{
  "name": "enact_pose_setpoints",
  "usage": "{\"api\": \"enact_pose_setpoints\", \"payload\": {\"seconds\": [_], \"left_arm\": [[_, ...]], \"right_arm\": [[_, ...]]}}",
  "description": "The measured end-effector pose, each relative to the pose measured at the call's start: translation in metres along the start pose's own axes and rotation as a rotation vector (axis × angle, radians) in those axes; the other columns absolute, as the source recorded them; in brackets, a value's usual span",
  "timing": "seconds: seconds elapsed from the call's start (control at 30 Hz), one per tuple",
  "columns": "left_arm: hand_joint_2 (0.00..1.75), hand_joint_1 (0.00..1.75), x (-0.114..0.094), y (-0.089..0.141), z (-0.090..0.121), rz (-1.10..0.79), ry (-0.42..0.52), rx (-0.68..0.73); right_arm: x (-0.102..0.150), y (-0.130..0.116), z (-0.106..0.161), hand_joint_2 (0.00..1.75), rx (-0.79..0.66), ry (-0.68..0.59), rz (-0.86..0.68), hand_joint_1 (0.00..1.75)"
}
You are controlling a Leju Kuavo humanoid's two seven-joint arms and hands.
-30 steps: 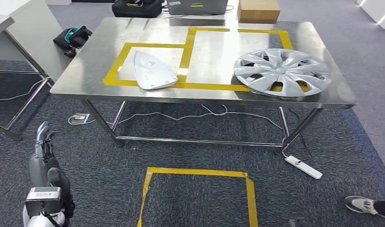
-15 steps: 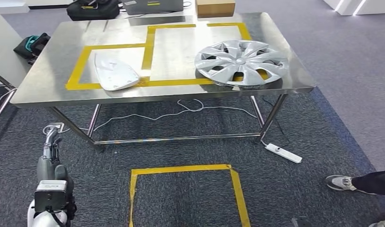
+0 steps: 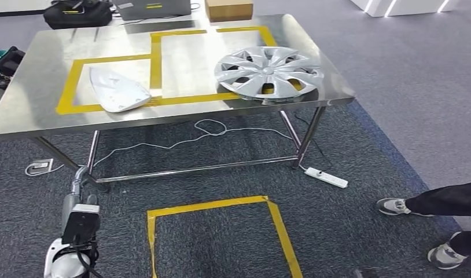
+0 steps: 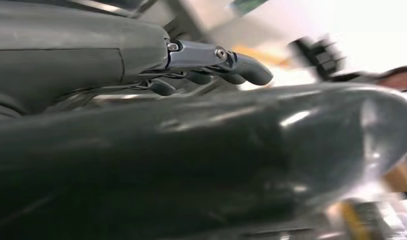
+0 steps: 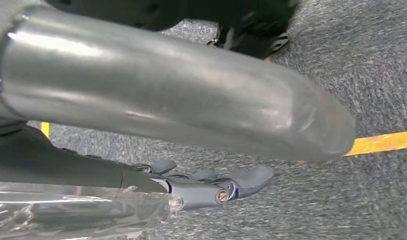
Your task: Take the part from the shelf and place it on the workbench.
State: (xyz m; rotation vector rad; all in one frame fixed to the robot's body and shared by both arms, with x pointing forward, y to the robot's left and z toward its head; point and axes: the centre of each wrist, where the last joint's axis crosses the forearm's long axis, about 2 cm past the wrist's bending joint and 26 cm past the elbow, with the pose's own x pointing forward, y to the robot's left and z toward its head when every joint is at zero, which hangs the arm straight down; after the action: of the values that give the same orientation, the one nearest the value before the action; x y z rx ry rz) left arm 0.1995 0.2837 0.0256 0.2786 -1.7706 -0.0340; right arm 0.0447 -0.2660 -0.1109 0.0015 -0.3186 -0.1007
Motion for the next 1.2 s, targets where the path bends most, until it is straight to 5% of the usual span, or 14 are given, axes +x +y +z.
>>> {"api": "enact_pose_setpoints", "payload": {"seconds": [0.27, 0.7, 0.8, 1.0, 1.2], "left_arm": [[0.00, 0.00, -0.057, 0.004, 0.015, -0.007, 0.219, 0.067], [0.00, 0.00, -0.073, -0.002, 0.028, 0.017, 0.388, 0.069], [0.00, 0.00, -0.084, 0.000, 0.040, -0.005, 0.586, 0.106], [0.00, 0.00, -0.100, 0.000, 0.094, -0.007, 1.174, 0.136], [0.00, 0.00, -0.100, -0.010, 0.142, -0.025, 1.564, 0.086]], "right_arm": [[0.002, 0.000, 0.000, 0.00, 0.004, 0.002, 0.006, 0.00], [-0.003, 0.000, 0.001, 0.00, 0.008, 0.017, 0.012, 0.00], [0.001, 0.001, 0.000, 0.00, 0.015, 0.018, 0.027, 0.00], [0.003, 0.001, -0.001, 0.00, 0.024, 0.038, 0.083, 0.00], [0.003, 0.002, 0.000, 0.00, 0.029, 0.051, 0.090, 0.00]]}}
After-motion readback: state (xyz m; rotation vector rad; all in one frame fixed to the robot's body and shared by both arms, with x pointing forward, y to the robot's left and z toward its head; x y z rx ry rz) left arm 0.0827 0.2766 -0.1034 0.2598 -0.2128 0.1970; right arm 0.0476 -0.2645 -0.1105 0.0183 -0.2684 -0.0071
